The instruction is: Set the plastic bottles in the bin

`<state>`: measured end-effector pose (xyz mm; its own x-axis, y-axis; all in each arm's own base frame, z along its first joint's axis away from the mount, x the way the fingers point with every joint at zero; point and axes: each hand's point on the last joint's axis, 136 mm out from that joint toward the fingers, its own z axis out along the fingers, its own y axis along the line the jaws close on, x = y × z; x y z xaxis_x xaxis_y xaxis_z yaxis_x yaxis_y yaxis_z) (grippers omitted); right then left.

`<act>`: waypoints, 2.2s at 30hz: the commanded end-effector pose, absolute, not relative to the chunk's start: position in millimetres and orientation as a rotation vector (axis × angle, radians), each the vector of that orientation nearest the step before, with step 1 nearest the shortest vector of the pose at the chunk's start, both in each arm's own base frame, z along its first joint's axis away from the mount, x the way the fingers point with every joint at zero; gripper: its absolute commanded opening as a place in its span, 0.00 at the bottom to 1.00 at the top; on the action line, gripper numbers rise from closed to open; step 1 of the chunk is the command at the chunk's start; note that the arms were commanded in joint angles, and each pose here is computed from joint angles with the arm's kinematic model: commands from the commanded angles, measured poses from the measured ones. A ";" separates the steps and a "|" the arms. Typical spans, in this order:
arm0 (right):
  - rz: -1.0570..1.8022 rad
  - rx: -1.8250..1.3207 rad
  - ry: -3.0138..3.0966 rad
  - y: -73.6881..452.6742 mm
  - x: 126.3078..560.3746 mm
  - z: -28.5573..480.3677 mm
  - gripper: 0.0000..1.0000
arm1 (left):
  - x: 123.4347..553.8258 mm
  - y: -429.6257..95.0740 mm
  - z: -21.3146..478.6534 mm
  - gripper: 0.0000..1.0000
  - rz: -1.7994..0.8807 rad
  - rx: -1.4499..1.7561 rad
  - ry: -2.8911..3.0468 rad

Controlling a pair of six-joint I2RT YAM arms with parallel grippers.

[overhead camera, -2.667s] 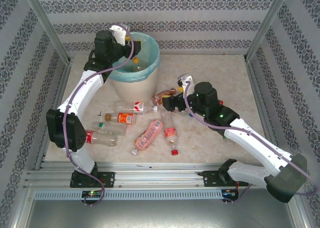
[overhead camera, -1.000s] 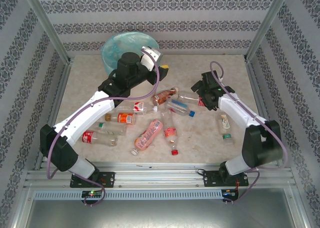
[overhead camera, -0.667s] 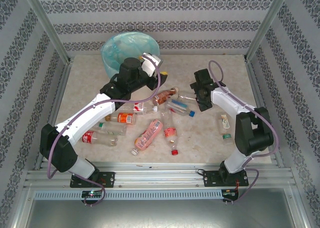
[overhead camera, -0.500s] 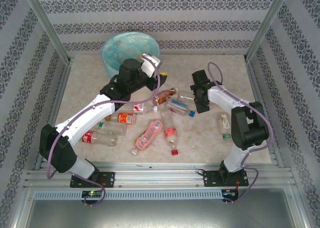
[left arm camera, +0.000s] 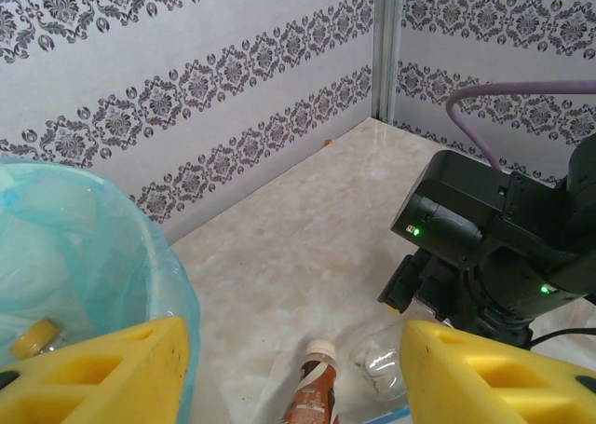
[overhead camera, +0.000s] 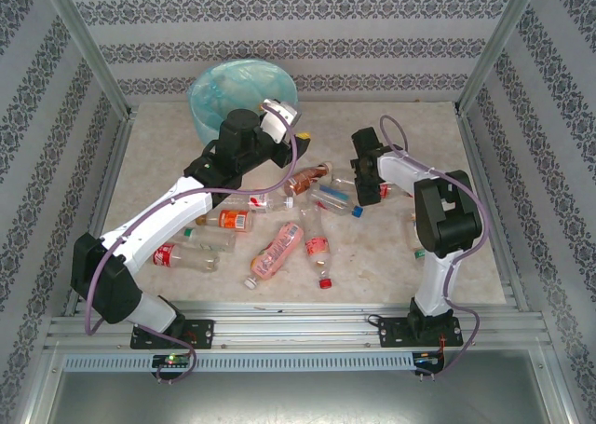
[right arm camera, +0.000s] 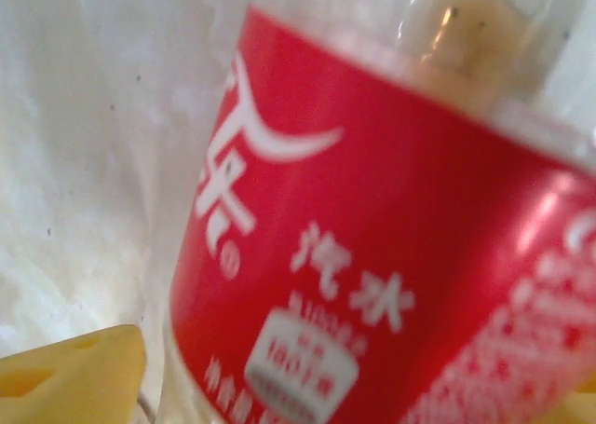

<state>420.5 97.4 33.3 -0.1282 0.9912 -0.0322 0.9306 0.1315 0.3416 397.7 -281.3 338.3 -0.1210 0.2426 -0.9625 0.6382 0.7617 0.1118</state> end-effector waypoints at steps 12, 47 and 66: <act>0.349 1.658 2.173 72.9 441.6 58.5 0.52 | 393.6 -275.2 359.6 0.62 -0.367 0.689 1.635; 0.666 -0.105 1.907 149.9 353.0 283.1 0.35 | 401.7 -345.3 419.6 0.61 -0.864 0.669 1.692; 0.925 -0.598 1.763 228.2 277.0 299.8 0.35 | 380.1 -359.7 419.9 0.61 -1.040 0.737 1.712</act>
